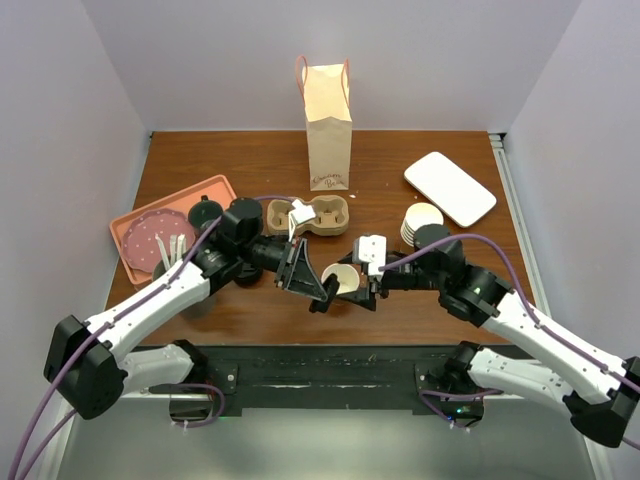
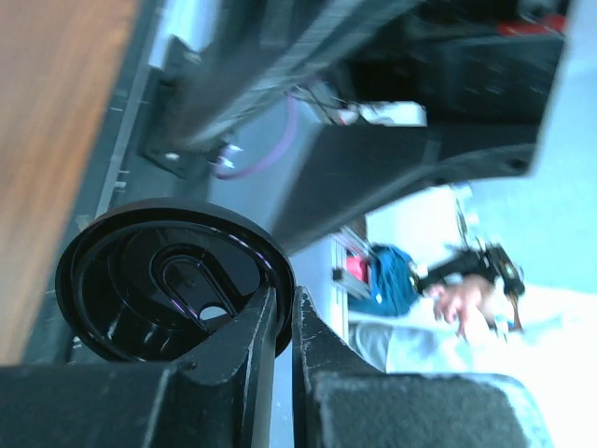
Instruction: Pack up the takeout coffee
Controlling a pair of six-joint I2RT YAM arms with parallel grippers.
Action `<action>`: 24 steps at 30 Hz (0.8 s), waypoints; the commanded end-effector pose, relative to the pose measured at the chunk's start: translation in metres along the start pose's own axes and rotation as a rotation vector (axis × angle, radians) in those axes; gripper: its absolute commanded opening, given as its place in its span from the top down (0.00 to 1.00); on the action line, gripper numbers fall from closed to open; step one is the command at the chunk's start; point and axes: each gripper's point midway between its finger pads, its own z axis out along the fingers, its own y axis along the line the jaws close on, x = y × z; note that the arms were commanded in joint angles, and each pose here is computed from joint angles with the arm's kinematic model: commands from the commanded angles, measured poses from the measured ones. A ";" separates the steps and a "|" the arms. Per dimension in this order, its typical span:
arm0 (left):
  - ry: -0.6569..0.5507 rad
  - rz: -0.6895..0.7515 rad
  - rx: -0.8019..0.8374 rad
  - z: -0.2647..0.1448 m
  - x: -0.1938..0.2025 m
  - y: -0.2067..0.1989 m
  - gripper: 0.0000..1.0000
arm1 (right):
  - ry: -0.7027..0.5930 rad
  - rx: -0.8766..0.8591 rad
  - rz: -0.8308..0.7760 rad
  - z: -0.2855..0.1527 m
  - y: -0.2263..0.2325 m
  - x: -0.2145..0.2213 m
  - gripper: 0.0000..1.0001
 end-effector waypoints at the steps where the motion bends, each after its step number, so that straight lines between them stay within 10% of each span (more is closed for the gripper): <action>1: 0.075 0.027 0.120 0.001 0.017 -0.028 1.00 | -0.056 -0.115 -0.145 0.003 0.008 -0.026 0.30; 24: 0.167 -0.070 0.176 0.012 0.015 -0.034 1.00 | 0.052 -0.334 -0.180 0.007 0.041 0.010 0.46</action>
